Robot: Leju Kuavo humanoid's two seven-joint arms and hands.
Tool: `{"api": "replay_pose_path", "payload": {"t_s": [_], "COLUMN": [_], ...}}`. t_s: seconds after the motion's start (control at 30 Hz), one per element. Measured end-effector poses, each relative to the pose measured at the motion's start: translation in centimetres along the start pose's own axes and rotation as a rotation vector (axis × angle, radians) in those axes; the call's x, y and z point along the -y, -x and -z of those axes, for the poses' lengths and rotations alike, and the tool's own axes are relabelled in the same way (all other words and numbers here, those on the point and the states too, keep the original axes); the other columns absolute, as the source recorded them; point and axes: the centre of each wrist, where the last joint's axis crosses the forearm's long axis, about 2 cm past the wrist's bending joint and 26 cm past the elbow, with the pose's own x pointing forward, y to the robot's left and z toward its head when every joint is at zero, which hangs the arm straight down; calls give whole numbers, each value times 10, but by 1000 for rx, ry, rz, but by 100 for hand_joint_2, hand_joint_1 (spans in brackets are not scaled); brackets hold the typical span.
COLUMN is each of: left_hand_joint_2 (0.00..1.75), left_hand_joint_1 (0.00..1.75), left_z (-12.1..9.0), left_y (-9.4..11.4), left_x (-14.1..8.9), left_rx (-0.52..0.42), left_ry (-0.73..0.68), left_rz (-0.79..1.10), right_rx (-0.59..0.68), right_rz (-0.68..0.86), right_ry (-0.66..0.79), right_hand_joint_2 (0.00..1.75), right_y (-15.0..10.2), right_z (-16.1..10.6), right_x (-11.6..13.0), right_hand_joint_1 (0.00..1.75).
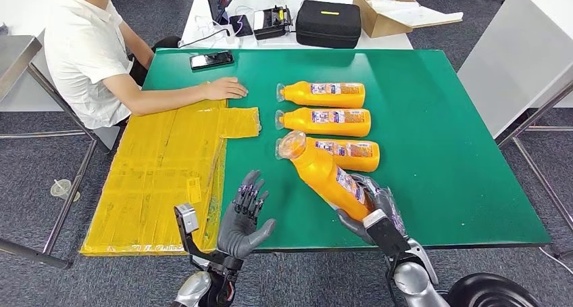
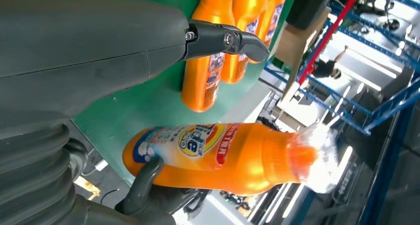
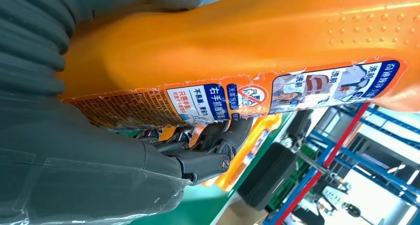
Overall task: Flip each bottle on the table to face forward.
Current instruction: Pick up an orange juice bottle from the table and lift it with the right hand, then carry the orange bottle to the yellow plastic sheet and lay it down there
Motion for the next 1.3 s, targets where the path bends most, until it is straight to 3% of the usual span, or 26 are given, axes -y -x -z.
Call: {"api": "replay_pose_path", "payload": {"t_s": [0.63,1.03,1.17,1.3], "left_hand_joint_2": [175,175,175,175], "left_hand_joint_1": [0,0,169,175], "left_z": [22,26,29,31], "left_y": [-2,-1,-3,-3], "left_x": [3,1,1,1], "left_rx": [-18,-30,-26,-8], "left_ry": [57,30,20,6], "left_rz": [64,67,57,52], "right_rx": [106,108,112,114], "right_rz": [102,120,134,146], "right_ry": [-211,-252,-266,-271], "right_hand_joint_2": [175,175,175,175], "right_y": [-16,-17,-17,-18], "right_z": [37,39,42,45], "right_x": [-56,-67,-70,-71], "right_hand_joint_1": [134,136,132,127]}}
